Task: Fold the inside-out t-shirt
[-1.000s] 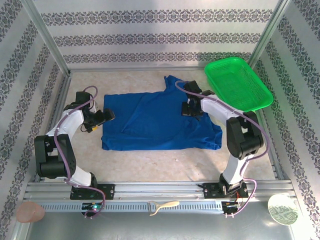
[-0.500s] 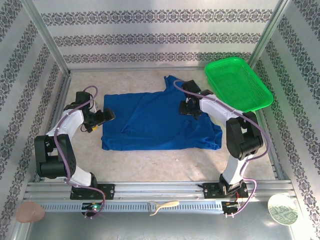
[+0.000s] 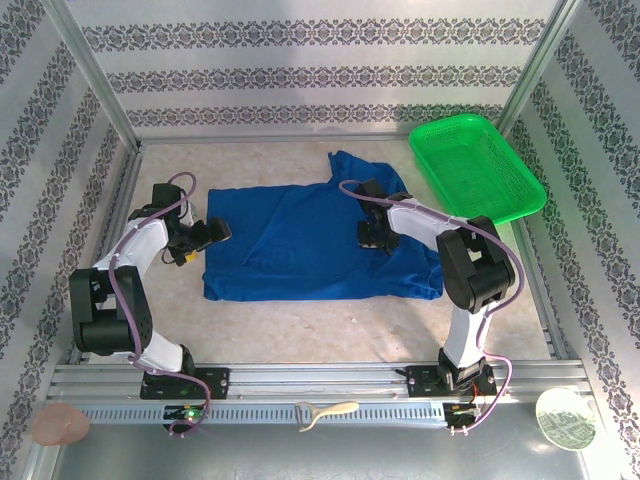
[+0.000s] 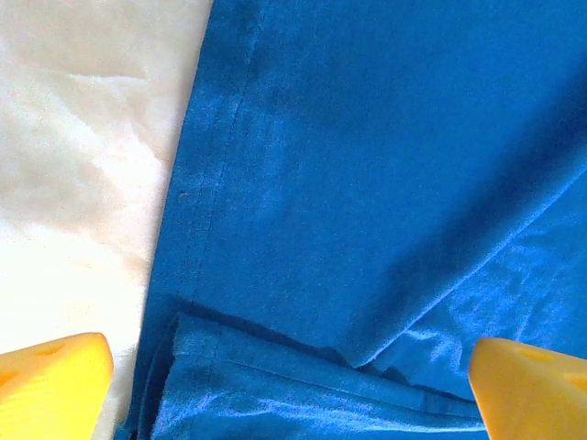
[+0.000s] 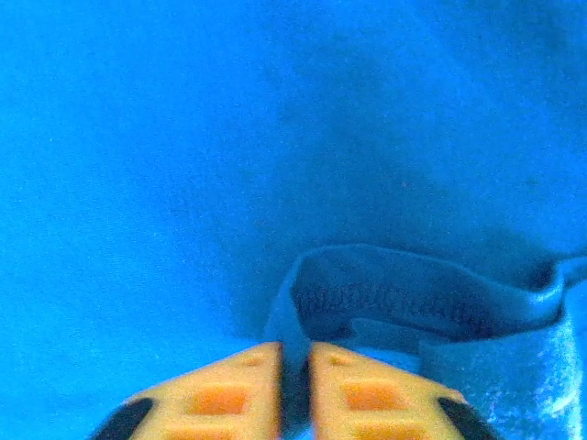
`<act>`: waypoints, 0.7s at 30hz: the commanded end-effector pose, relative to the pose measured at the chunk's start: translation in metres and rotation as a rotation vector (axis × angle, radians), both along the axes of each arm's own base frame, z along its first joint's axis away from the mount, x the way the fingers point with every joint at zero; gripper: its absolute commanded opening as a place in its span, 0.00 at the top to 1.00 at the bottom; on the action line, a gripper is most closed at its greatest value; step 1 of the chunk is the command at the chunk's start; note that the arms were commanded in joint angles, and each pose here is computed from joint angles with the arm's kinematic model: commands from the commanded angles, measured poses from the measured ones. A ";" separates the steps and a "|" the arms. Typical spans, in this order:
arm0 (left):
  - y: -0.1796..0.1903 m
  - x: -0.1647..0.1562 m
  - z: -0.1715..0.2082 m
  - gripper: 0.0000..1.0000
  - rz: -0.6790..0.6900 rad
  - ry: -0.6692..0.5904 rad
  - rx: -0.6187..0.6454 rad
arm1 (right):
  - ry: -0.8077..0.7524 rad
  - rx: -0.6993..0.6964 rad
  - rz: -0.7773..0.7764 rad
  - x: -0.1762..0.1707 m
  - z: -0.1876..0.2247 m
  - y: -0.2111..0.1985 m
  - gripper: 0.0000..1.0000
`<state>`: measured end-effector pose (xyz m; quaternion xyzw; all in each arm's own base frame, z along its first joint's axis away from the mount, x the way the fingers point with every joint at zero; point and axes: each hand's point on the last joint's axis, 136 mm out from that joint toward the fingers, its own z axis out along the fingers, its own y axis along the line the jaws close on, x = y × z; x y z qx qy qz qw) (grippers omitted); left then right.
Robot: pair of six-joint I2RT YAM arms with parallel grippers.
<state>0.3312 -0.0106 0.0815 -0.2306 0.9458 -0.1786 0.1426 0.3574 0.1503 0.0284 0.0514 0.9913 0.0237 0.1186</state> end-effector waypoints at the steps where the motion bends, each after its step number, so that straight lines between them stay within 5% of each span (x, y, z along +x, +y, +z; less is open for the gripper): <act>1: 0.001 0.007 0.006 0.00 0.000 -0.025 -0.014 | -0.023 -0.020 -0.006 0.003 0.004 -0.005 1.00; 12: 0.001 0.008 0.007 0.00 -0.003 -0.026 -0.012 | -0.172 0.035 0.004 0.027 0.068 0.005 1.00; 21: 0.001 0.007 0.005 0.00 -0.003 -0.018 -0.014 | -0.162 0.033 -0.007 0.056 0.056 0.013 1.00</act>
